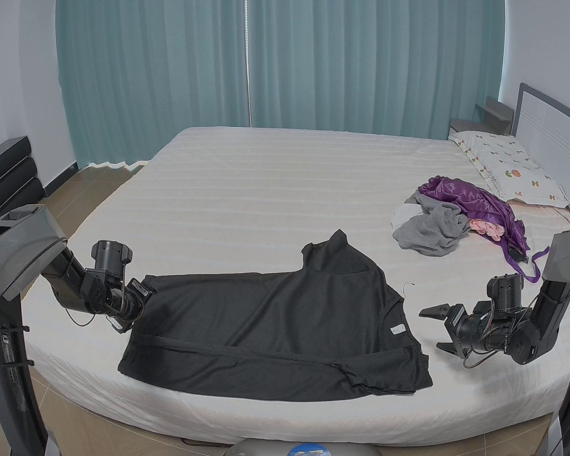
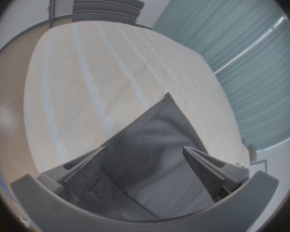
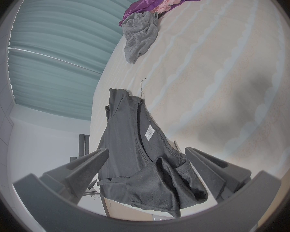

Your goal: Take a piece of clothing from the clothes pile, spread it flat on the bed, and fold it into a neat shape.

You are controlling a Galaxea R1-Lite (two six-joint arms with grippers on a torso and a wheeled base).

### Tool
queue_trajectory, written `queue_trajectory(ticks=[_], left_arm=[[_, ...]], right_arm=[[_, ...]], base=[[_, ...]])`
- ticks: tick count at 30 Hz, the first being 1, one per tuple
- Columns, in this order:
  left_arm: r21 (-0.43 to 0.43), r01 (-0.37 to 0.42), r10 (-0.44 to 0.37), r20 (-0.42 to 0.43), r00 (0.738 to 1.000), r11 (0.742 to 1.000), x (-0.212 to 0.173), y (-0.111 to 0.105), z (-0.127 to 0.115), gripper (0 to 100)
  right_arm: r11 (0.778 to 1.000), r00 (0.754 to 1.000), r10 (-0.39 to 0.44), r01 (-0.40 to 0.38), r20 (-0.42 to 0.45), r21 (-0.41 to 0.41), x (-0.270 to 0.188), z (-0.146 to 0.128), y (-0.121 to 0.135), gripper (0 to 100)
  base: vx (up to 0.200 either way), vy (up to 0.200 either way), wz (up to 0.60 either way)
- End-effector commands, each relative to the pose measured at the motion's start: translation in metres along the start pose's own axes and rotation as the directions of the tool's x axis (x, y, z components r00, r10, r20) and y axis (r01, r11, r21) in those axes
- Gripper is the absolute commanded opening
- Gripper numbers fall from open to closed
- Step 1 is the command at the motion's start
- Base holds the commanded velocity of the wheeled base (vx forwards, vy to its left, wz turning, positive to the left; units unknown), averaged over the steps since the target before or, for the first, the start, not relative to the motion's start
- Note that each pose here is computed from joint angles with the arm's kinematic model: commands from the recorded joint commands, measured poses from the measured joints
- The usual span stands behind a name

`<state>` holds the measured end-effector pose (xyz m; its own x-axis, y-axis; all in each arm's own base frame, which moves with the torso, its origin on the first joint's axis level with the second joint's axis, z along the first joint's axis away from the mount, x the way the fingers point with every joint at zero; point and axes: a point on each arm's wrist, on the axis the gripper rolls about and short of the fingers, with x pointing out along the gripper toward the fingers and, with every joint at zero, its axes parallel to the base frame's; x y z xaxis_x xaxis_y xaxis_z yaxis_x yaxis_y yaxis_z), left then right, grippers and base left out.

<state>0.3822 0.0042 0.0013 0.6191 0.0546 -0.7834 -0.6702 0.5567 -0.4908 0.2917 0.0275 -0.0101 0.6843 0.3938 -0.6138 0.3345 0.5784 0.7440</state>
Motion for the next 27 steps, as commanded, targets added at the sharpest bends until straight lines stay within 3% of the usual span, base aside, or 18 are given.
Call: queue_trajectory(ticks=[1,7,14,16,17,22,27], left_arm=[[-0.044,0.034,-0.033,0.026,0.999,0.998,0.004,-0.005,0.009,100],[-0.076,0.037,-0.034,0.037,0.999,0.996,-0.003,0.001,0.014,100],[-0.025,0.065,-0.067,-0.067,0.996,0.998,-0.037,0.015,0.0,100],[0.01,0.078,-0.077,-0.086,0.993,0.997,-0.047,0.013,-0.009,100],[0.059,0.08,-0.072,-0.126,0.989,0.995,-0.053,0.009,-0.027,100],[0.173,0.07,-0.035,-0.199,0.979,0.982,-0.054,0.008,-0.063,100],[0.264,0.015,0.037,-0.191,0.981,0.964,-0.037,0.012,-0.08,100]], right_arm=[[1.0,1.0,0.003,-0.003,-0.001,-0.002,0.001,-0.001,0.0,100],[1.0,1.0,0.013,-0.013,0.005,-0.008,0.001,-0.002,-0.001,100],[1.0,1.0,0.018,-0.018,0.008,-0.011,0.001,-0.003,-0.003,100],[1.0,1.0,0.018,-0.018,0.008,-0.011,0.001,-0.003,-0.003,100],[1.0,1.0,0.018,-0.018,0.008,-0.011,0.001,-0.003,-0.003,100],[1.0,1.0,0.018,-0.018,0.008,-0.011,0.001,-0.003,-0.003,100],[1.0,1.0,0.019,-0.019,0.009,-0.012,0.001,-0.003,-0.002,100]], base=[[0.0,0.0,0.0],[0.0,0.0,0.0],[0.0,0.0,0.0],[0.0,0.0,0.0],[0.0,0.0,0.0],[0.0,0.0,0.0],[0.0,0.0,0.0]])
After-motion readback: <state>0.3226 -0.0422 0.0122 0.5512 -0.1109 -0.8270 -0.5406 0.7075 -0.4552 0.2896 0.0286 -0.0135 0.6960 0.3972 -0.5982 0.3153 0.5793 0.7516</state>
